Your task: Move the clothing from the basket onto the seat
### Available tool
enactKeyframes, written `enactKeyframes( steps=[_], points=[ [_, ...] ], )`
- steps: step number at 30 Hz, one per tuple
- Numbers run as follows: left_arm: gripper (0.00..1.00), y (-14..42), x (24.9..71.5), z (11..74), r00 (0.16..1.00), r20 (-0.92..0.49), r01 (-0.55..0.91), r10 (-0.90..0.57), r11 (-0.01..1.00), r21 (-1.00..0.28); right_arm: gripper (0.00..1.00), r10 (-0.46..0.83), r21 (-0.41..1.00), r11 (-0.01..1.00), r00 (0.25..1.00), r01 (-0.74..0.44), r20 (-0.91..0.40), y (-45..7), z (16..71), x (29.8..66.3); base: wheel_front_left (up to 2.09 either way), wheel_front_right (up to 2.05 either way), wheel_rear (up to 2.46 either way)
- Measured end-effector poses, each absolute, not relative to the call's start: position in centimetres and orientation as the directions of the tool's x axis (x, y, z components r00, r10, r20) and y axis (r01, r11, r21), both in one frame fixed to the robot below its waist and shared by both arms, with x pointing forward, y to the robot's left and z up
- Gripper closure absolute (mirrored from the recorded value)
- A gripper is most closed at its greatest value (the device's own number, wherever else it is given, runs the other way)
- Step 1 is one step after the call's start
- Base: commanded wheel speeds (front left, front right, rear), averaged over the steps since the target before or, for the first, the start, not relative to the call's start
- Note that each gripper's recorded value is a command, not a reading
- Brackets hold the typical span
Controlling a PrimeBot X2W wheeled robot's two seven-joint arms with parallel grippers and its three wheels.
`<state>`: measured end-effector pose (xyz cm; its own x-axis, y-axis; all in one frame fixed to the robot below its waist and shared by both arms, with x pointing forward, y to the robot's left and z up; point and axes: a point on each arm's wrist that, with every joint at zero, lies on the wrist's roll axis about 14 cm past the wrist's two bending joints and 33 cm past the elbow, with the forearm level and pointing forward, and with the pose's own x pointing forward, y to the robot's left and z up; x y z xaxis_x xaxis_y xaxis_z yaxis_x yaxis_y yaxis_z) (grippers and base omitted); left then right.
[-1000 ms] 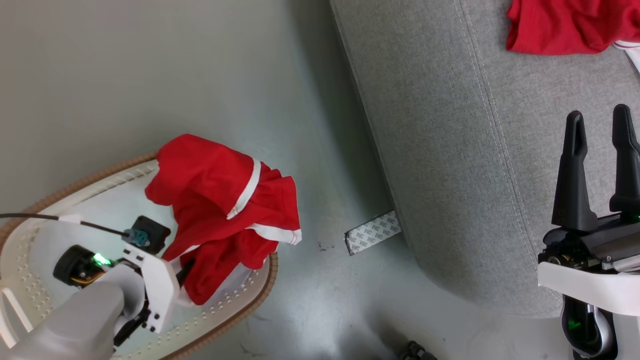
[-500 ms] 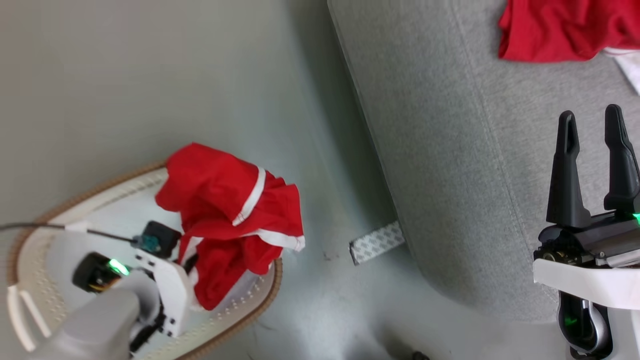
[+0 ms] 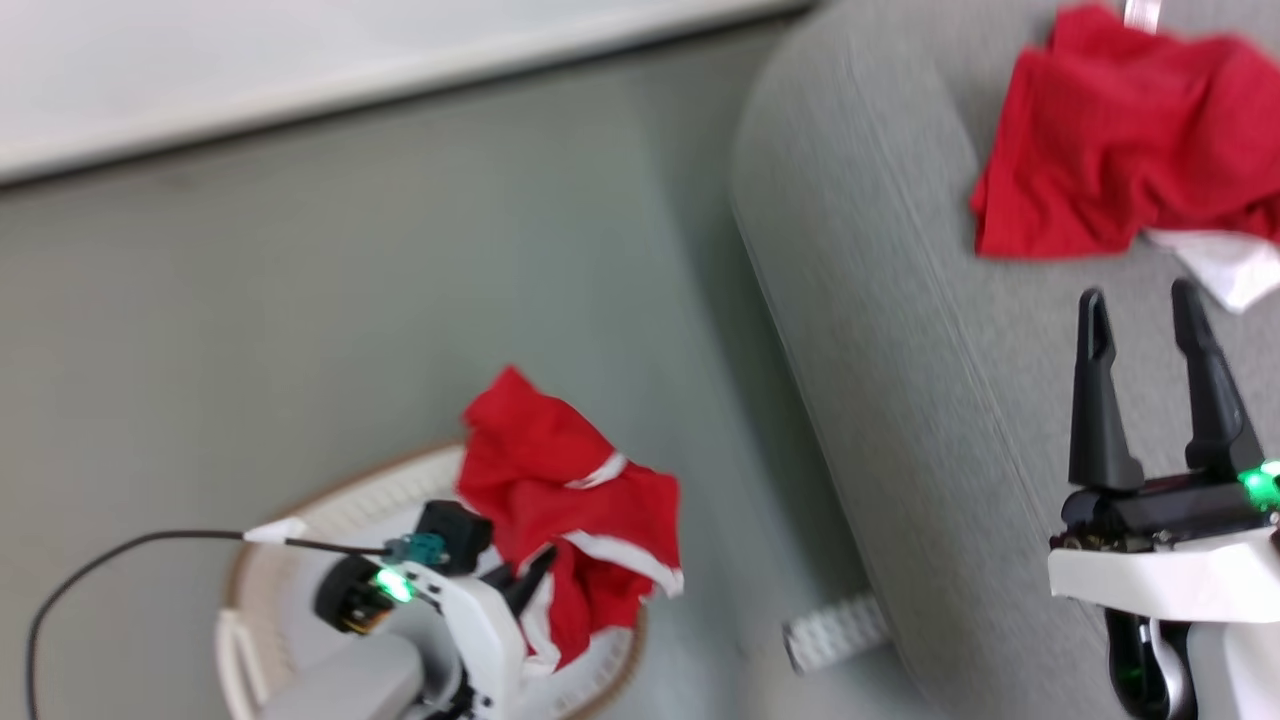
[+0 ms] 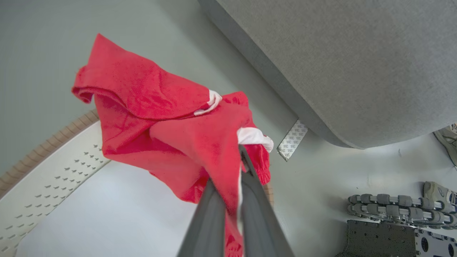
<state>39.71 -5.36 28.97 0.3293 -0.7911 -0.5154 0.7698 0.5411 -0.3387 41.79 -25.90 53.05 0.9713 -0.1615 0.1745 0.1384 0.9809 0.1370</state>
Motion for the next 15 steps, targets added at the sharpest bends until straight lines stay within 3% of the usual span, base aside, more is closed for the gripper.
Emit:
enactKeyframes(
  steps=[15],
  points=[
    [1.0, -4.3, 40.9, 48.9, 0.626, -0.085, 0.752, -0.775, 0.629, -0.197, 0.0, -0.034, 0.198, 0.98, 0.953, -0.028, 0.302, -21.2, 58.0, 37.7, 0.0, 0.0, 0.0]
  ],
)
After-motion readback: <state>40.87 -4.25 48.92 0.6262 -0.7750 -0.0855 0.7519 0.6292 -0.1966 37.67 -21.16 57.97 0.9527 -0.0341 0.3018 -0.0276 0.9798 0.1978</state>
